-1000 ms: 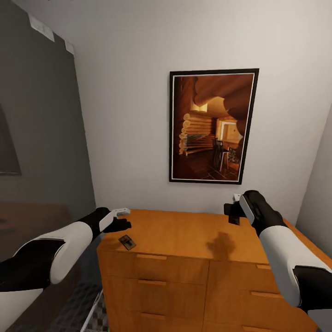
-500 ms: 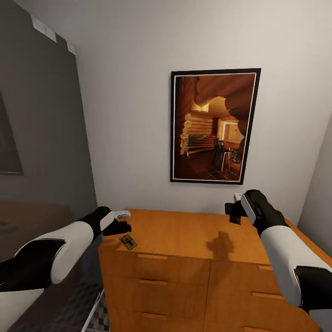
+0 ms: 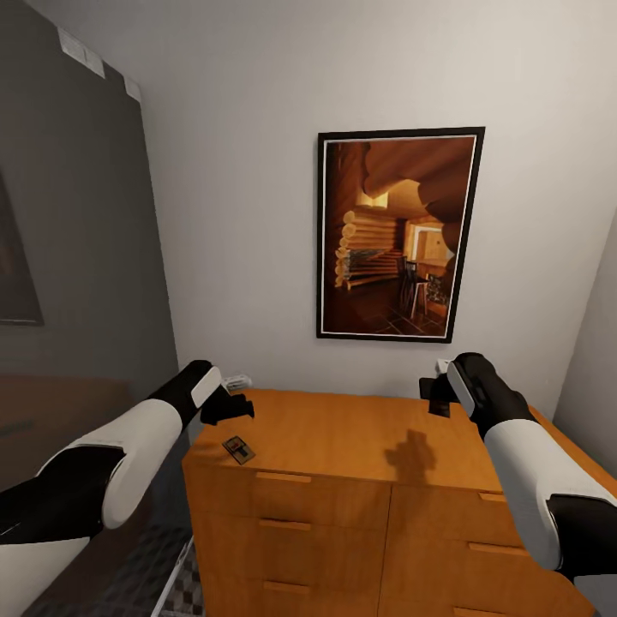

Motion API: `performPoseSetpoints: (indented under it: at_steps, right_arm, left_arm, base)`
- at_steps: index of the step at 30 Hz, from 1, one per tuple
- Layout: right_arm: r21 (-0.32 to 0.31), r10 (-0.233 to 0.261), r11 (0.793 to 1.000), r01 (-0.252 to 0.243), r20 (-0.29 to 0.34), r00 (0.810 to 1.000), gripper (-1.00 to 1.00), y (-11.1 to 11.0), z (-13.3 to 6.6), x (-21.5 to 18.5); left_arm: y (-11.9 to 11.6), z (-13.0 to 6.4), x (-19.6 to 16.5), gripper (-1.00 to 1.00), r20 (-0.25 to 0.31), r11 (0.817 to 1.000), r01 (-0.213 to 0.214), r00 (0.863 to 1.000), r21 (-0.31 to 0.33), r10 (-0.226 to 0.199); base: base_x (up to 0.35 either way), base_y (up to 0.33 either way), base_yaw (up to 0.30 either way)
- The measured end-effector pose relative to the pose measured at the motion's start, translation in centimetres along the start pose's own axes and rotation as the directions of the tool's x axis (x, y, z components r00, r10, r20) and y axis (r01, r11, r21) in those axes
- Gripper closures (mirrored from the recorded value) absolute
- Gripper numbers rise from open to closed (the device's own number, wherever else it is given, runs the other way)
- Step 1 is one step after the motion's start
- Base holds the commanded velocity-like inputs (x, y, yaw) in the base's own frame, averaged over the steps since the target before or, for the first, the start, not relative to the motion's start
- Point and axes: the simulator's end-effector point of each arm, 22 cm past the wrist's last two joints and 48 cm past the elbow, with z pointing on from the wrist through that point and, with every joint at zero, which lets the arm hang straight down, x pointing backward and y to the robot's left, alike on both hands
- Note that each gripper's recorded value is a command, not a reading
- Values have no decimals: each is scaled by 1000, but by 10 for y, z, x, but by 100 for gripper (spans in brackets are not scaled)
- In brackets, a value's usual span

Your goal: Take the four mousetraps from the cabinet in the bathroom and place them on the bathroom floor. Make sure all four end up on the same floor surface, and ensure that at least two of them are either under or directly next to the same bathroom sink.

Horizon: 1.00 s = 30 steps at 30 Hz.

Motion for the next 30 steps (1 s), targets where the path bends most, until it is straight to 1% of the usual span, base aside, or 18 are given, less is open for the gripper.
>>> performPoseSetpoints:
  at_steps: [13,21,30]
  right_arm:
    - [4,-2,1000,2,-4,1000,100,-1,1,2]
    - [6,-3,1000,3,-6,1000,100,-1,2,2]
    - [12,-3,1000,3,-5,1000,100,-2,2,3]
  left_arm:
    - [-1,-5,-9,-100,27,1000,-3,1000,-6,3]
    - [2,-5,-22,-100,88,1000,1,996,-17,1]
    - [3,-5,-24,-100,98,1000,1,995,-19,1]
  base:
    - [0,0,0]
    - [0,0,0]
    - [0,0,0]
